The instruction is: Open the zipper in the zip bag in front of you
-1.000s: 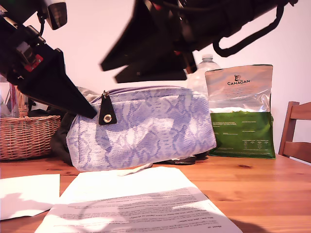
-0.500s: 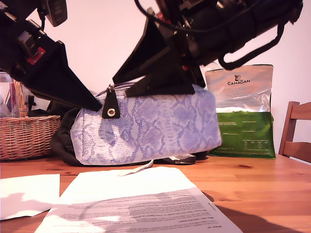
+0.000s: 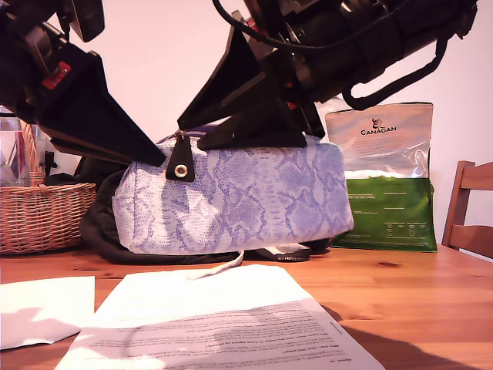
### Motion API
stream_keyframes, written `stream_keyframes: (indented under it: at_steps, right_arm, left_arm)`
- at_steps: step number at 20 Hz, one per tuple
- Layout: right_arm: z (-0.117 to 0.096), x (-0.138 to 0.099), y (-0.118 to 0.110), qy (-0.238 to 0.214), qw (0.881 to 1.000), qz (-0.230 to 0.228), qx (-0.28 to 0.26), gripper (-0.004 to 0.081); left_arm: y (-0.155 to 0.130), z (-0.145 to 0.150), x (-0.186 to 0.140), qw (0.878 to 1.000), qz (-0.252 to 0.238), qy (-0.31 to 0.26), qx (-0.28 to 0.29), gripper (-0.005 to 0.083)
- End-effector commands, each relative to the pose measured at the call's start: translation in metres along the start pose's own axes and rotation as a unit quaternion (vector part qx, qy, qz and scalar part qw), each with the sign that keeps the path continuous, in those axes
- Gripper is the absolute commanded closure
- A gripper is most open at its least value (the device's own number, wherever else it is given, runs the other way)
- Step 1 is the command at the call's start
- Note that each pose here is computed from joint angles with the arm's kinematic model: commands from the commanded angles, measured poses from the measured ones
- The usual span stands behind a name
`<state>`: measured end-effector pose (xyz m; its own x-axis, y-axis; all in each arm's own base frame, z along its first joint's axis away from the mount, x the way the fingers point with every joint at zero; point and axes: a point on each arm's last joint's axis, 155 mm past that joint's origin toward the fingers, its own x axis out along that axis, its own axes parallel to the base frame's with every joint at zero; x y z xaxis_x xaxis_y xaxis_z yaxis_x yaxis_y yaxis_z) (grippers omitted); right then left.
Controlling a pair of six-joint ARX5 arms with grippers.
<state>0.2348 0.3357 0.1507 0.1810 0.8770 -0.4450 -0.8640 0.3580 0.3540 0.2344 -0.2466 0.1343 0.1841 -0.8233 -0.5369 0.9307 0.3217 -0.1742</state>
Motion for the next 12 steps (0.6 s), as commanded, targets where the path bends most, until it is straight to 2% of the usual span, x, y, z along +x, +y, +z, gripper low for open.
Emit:
stream_keyframes:
  at_steps: [1, 5, 12]
  right_arm:
    - [-0.019, 0.004, -0.004, 0.024, 1.0, -0.004, 0.015, 0.0518]
    - [-0.026, 0.006, 0.001, 0.037, 0.999, 0.01, 0.021, 0.0518]
    - [-0.029, 0.013, 0.016, 0.043, 0.999, 0.03, 0.009, 0.0525]
  left_arm:
    - [-0.006, 0.027, -0.005, 0.999, -0.014, -0.033, 0.025, 0.0795]
    - [-0.007, 0.04, -0.008, 0.998, -0.019, -0.045, 0.03, 0.0795]
    - [-0.012, 0.044, -0.007, 0.998, -0.029, -0.051, 0.021, 0.0795]
